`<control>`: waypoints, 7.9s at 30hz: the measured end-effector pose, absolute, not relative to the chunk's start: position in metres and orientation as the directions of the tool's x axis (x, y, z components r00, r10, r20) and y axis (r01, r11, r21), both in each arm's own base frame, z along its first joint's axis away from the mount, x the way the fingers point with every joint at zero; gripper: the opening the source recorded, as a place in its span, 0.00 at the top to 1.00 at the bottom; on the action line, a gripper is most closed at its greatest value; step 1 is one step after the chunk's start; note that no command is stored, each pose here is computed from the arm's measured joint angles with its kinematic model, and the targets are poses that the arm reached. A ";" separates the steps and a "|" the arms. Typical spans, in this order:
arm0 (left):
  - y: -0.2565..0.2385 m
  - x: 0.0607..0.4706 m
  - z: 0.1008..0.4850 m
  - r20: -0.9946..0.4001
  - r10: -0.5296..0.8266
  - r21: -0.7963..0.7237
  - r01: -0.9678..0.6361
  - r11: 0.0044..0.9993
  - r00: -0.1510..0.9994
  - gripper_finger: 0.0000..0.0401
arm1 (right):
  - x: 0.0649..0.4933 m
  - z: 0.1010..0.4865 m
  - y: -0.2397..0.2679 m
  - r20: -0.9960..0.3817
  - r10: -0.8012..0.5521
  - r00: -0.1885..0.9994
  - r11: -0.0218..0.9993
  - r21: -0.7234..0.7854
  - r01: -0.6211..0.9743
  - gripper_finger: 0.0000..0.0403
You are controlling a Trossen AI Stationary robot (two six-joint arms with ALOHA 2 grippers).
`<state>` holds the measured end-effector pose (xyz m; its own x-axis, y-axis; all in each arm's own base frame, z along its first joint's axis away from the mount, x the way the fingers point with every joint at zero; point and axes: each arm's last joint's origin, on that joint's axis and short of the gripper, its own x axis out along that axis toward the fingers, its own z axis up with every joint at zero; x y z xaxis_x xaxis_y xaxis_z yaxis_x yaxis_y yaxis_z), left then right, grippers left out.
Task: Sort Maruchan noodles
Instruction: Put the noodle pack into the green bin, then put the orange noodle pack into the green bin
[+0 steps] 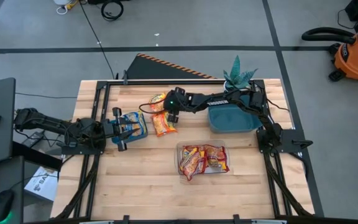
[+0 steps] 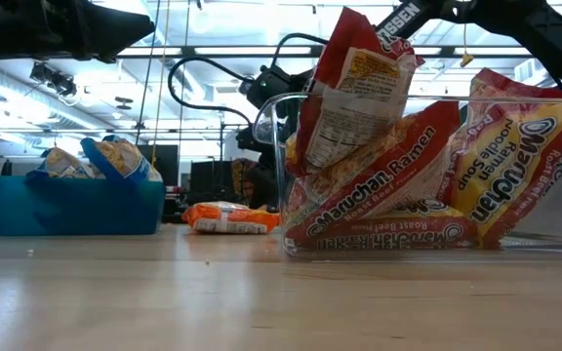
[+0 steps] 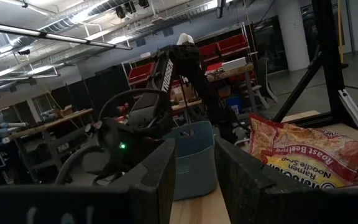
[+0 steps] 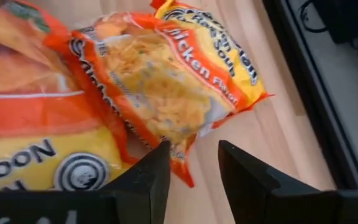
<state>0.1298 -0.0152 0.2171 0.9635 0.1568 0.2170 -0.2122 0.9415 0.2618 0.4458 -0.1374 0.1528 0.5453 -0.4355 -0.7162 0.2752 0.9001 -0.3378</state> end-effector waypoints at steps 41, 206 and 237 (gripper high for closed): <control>-0.015 0.130 0.217 0.217 0.156 0.262 -0.212 0.942 0.964 0.71 | 0.447 0.175 -0.062 -0.924 -0.129 0.360 0.991 -0.127 0.030 0.66; -0.015 0.130 0.217 0.216 0.157 0.262 -0.212 0.941 0.964 0.71 | 0.364 0.250 -0.076 -0.673 -0.271 0.688 0.962 -0.167 0.216 0.57; -0.015 0.130 0.217 0.216 0.157 0.262 -0.212 0.941 0.964 0.71 | 0.523 0.156 -0.106 -0.733 -0.430 0.527 0.896 -0.419 0.148 0.53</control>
<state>0.1298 -0.0152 0.2170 0.9637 0.1568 0.2163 -0.2120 0.9415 0.2621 0.5228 -0.1059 0.1564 0.5273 -0.4300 -0.7329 0.1483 0.8959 -0.4189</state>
